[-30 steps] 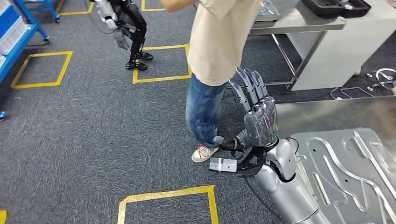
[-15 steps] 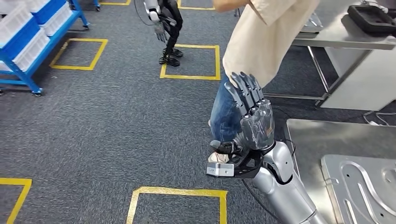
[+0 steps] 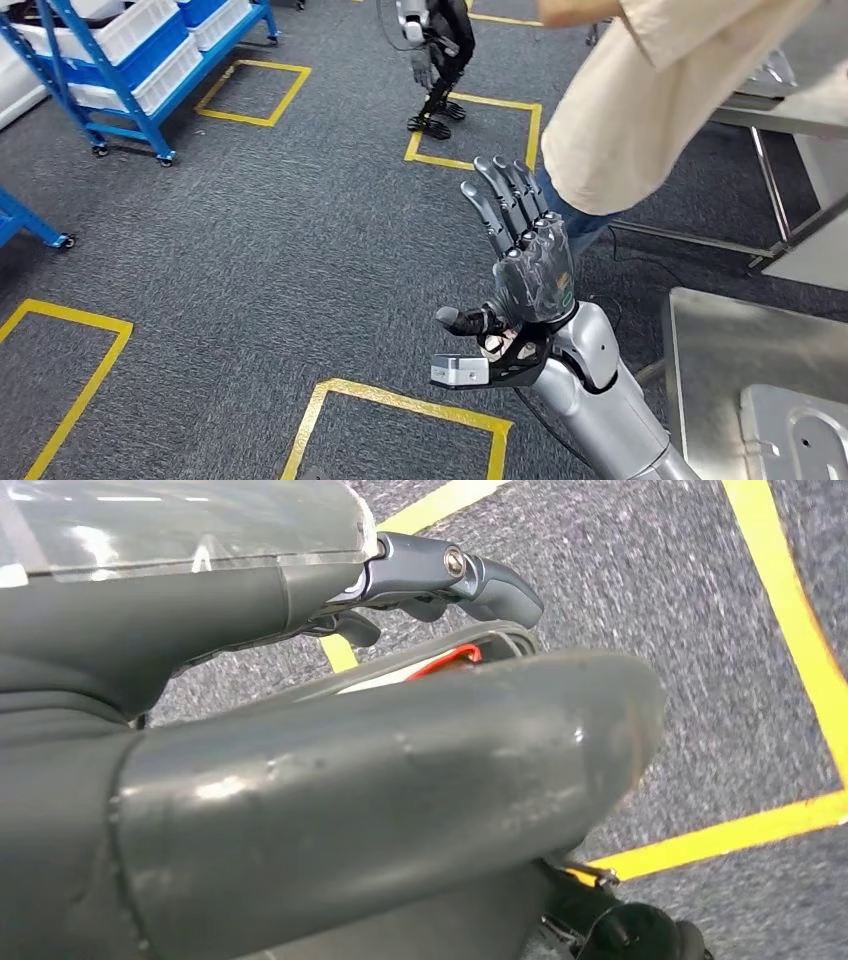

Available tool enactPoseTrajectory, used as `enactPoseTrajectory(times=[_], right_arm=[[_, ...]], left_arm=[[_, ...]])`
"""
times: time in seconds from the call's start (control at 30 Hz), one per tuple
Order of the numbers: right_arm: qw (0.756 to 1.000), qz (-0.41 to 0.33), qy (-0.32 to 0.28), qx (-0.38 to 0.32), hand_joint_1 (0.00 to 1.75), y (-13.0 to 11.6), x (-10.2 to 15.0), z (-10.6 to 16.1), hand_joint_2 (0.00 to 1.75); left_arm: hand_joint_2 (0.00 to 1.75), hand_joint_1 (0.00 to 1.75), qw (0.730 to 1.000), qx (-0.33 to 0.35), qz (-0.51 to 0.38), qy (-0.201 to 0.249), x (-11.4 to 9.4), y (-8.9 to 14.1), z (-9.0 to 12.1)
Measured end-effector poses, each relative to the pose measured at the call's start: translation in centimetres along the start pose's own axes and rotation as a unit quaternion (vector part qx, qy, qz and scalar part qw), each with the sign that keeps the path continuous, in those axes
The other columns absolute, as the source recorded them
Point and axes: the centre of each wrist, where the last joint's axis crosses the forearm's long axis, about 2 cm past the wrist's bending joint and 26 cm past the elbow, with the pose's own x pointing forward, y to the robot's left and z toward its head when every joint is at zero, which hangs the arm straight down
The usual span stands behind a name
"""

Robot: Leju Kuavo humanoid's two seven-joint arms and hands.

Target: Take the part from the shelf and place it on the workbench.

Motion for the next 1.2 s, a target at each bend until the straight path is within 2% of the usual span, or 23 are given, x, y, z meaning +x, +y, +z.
enactPoseTrajectory(times=[1.2], right_arm=[[1.000,-0.002,-0.014,0.001,0.00,0.42,0.58,-0.28,0.00]], left_arm=[[0.00,0.00,1.000,0.001,0.003,0.001,-0.31,0.33,0.10]])
